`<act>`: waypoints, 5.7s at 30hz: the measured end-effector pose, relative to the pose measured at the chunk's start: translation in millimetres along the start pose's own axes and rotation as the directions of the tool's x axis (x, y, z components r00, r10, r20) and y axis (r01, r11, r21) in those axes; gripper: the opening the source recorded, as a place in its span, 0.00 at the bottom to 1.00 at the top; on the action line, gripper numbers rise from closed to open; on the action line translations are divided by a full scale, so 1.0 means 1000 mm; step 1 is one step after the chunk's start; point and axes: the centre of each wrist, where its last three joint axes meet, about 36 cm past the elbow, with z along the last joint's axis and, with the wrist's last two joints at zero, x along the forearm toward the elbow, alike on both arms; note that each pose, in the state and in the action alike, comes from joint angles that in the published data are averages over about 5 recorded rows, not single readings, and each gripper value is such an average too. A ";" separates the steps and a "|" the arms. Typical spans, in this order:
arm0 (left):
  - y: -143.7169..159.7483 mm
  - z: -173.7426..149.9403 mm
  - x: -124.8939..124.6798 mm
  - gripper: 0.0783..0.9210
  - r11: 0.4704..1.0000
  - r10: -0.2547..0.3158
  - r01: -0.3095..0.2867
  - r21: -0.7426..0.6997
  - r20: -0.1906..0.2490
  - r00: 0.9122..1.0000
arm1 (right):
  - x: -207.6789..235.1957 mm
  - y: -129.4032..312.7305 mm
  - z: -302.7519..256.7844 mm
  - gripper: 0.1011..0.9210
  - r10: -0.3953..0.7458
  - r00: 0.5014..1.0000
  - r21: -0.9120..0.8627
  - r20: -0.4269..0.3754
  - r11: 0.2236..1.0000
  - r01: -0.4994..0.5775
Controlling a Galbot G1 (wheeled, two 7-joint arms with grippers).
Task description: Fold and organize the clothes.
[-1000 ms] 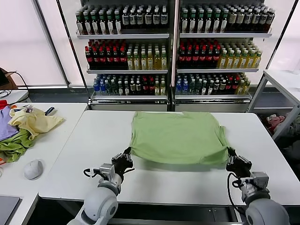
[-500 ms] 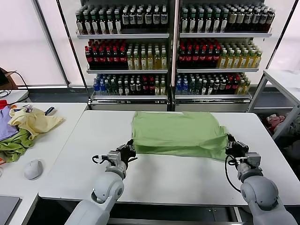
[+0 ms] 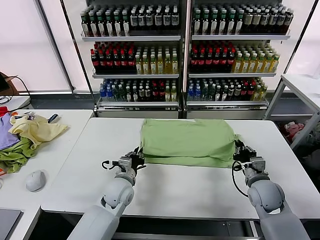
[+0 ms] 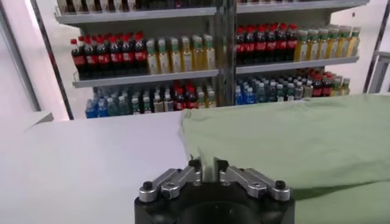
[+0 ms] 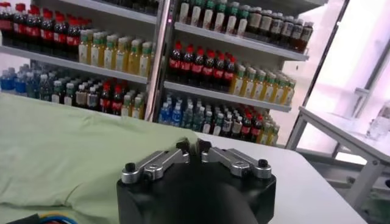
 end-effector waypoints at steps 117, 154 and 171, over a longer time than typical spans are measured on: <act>0.038 -0.026 -0.018 0.88 0.996 -0.025 0.027 0.083 -0.029 0.999 | -0.116 0.038 -0.043 0.88 -0.152 0.980 -0.115 -0.132 0.984 0.138; 0.037 -0.018 -0.116 0.47 0.997 -0.060 0.072 0.042 -0.242 0.968 | -0.233 0.069 -0.043 0.40 -0.213 0.911 -0.241 -0.353 0.962 0.131; 0.049 -0.012 -0.093 0.03 0.989 0.011 0.015 0.147 -0.174 0.985 | -0.208 0.064 -0.042 0.03 -0.221 0.941 -0.232 -0.256 0.959 0.162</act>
